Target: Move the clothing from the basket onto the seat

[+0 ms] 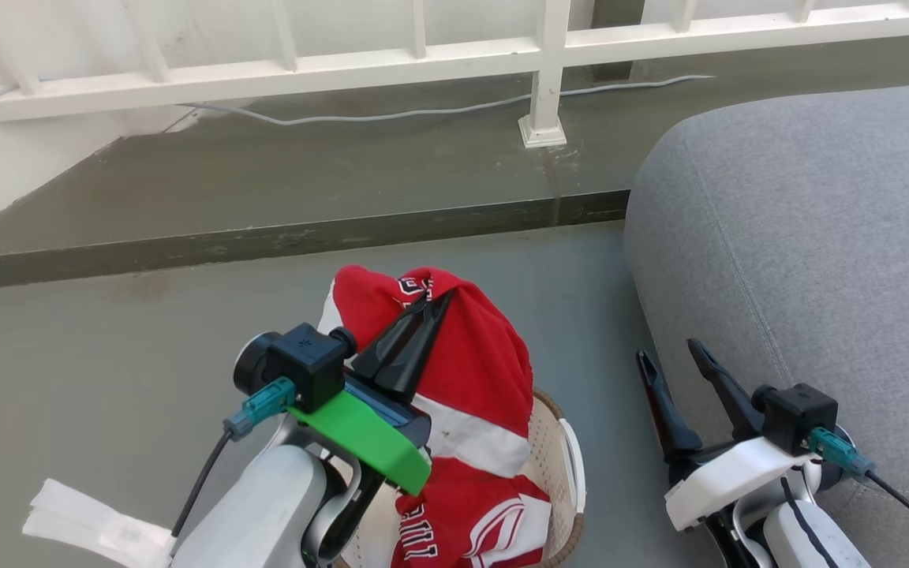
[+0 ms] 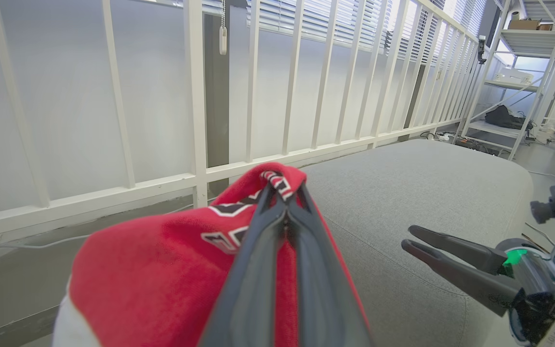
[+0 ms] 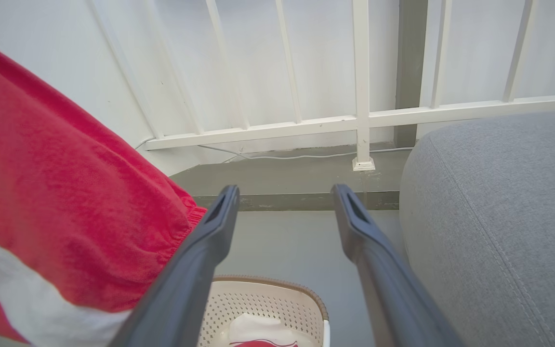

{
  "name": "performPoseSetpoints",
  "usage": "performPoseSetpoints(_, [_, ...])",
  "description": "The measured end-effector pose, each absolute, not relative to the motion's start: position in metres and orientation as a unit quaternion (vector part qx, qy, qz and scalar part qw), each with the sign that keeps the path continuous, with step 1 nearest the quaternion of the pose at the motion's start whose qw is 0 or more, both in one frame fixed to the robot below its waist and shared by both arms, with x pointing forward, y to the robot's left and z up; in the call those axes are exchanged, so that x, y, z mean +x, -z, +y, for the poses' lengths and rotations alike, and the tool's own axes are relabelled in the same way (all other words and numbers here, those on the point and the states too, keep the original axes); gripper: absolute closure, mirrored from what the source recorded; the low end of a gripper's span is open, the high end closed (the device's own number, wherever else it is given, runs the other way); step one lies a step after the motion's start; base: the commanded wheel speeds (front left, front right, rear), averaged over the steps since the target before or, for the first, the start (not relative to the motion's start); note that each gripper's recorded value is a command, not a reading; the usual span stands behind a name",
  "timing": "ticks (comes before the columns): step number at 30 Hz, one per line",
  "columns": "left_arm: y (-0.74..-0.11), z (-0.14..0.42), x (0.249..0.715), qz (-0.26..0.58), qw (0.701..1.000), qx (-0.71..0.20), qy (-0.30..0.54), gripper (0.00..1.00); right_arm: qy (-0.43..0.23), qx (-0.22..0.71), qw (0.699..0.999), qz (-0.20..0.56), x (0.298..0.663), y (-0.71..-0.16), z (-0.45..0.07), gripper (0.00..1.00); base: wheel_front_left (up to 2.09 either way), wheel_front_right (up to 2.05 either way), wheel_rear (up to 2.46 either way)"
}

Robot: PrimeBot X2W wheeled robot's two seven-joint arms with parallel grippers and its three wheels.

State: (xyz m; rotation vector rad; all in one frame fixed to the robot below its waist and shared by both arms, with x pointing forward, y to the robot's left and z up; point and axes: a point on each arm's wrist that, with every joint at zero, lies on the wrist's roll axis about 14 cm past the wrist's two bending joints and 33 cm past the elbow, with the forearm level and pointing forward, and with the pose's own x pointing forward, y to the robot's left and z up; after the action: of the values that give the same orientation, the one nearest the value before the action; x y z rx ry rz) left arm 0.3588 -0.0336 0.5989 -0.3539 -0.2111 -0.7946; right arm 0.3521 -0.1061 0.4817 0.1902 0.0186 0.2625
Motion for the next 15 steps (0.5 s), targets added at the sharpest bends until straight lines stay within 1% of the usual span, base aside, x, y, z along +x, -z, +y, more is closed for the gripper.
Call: performPoseSetpoints(15, [-0.6087, -0.0308, 0.3489, -0.118, 0.896, -0.176, 0.391, 1.00, -0.129, 0.097, 0.987, -0.002, 0.3491, -0.4886, -0.1072, 0.00, 0.00, 0.00, 0.00])
